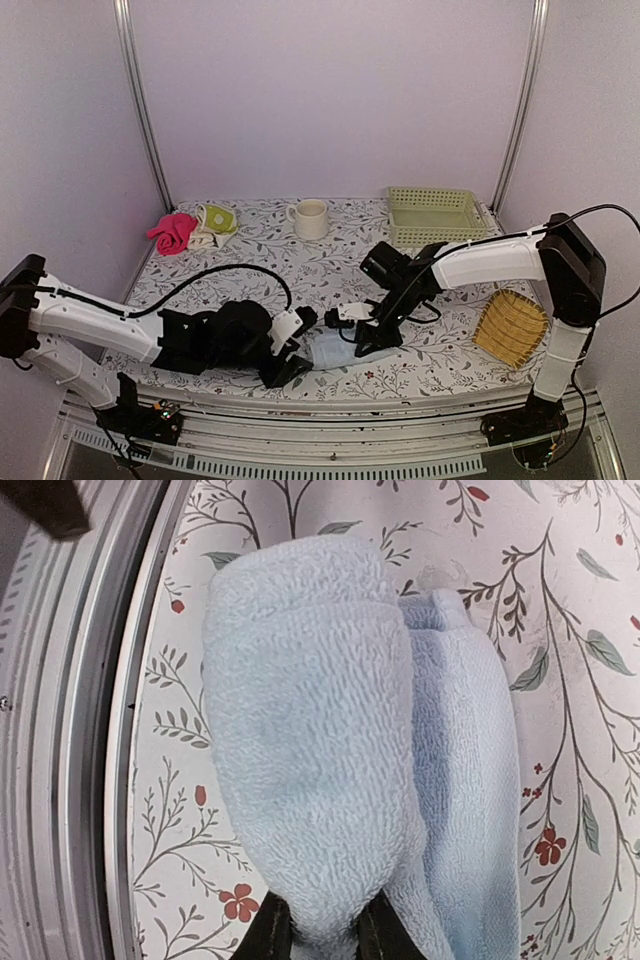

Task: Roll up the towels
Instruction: Roll the towel at the center of the board.

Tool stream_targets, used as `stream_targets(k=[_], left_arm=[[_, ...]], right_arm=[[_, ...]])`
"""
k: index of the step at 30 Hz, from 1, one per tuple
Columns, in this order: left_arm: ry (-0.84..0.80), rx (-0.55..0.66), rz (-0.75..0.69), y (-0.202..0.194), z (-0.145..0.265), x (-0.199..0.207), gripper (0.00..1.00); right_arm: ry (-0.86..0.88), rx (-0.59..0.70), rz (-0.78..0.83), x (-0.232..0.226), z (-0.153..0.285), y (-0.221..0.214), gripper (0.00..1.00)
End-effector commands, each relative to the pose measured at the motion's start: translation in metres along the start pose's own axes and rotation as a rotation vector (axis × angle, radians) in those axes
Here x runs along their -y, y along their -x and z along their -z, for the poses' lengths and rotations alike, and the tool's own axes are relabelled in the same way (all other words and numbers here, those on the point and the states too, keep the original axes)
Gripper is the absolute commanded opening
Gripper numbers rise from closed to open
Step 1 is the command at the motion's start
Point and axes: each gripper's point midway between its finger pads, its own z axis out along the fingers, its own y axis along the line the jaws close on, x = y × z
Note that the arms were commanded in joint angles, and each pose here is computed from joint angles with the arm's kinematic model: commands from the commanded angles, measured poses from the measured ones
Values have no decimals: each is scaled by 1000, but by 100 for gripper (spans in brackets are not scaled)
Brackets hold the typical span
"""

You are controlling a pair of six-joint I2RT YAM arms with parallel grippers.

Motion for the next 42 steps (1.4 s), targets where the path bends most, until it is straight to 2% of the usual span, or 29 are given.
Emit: stream_targets(k=[1, 5, 12, 19, 25, 30, 33, 37, 42], left_arm=[[267, 189, -75, 12, 29, -15, 53], [305, 151, -225, 10, 26, 0, 54], [325, -7, -598, 4, -15, 41, 56], [400, -118, -793, -4, -54, 40, 57], [362, -231, -804, -25, -80, 37, 56], [320, -285, -753, -35, -85, 31, 47], [282, -319, -724, -45, -87, 28, 37], [210, -356, -687, -54, -85, 30, 26], [69, -418, -602, -61, -84, 42, 20]], right_arm=[[329, -117, -245, -47, -7, -37, 12], [398, -127, -316, -41, -6, -33, 13], [470, -121, -361, -42, -2, -22, 13], [491, -119, -386, -38, -5, -22, 14], [495, -109, -403, -36, -5, -22, 14], [491, -72, -394, -34, 4, -15, 18], [480, -30, -385, -31, 22, -10, 30], [424, 64, -351, -22, 66, 0, 46], [306, 162, -316, -11, 122, 9, 49]])
